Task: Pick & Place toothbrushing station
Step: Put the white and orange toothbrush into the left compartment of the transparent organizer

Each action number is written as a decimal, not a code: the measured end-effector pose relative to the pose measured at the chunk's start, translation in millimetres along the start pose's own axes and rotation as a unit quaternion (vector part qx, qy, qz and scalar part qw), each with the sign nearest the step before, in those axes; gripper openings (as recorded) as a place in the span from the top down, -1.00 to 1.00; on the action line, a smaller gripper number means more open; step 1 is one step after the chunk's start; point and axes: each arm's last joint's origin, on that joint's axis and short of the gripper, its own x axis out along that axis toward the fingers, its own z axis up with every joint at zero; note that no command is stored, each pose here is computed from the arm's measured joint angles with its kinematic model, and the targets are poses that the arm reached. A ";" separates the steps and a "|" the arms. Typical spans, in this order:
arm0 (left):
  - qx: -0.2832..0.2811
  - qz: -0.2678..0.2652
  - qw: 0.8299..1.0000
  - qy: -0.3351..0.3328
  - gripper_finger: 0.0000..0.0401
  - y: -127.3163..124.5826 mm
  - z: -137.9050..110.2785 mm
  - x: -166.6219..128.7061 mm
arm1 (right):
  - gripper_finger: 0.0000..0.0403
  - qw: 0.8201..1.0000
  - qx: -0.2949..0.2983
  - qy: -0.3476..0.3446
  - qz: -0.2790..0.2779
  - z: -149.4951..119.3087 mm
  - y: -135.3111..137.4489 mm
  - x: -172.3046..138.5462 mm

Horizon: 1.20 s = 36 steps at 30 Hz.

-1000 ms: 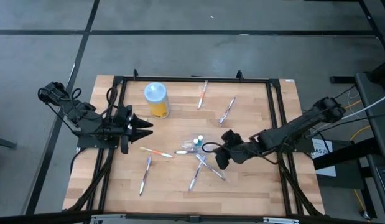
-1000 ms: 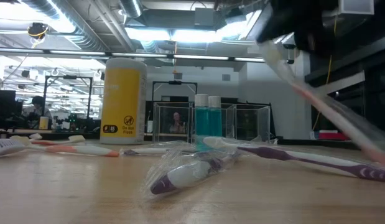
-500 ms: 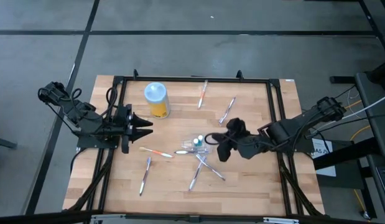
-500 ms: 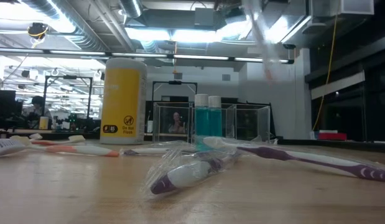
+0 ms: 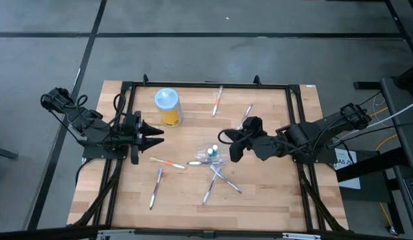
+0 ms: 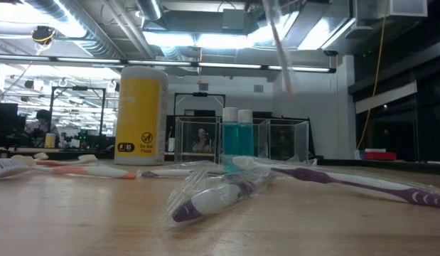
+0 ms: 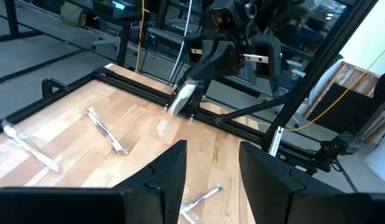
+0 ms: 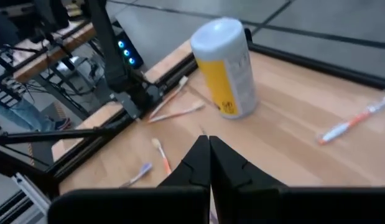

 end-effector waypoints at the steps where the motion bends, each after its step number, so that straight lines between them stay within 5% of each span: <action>1: 0.000 0.001 1.000 -0.001 0.29 0.1 0.0 0.0 | 1.00 1.000 -0.002 -0.004 0.001 1.7 0.0 1.2; 18: -0.005 0.007 1.000 -0.010 0.29 -0.3 1.3 0.3 | 1.00 0.993 -0.082 0.030 -0.074 -8.7 -21.7 9.9; 36: -0.002 0.001 1.000 -0.010 0.29 -3.9 -0.7 -3.0 | 1.00 0.997 -0.051 0.007 -0.058 -19.3 -22.3 20.0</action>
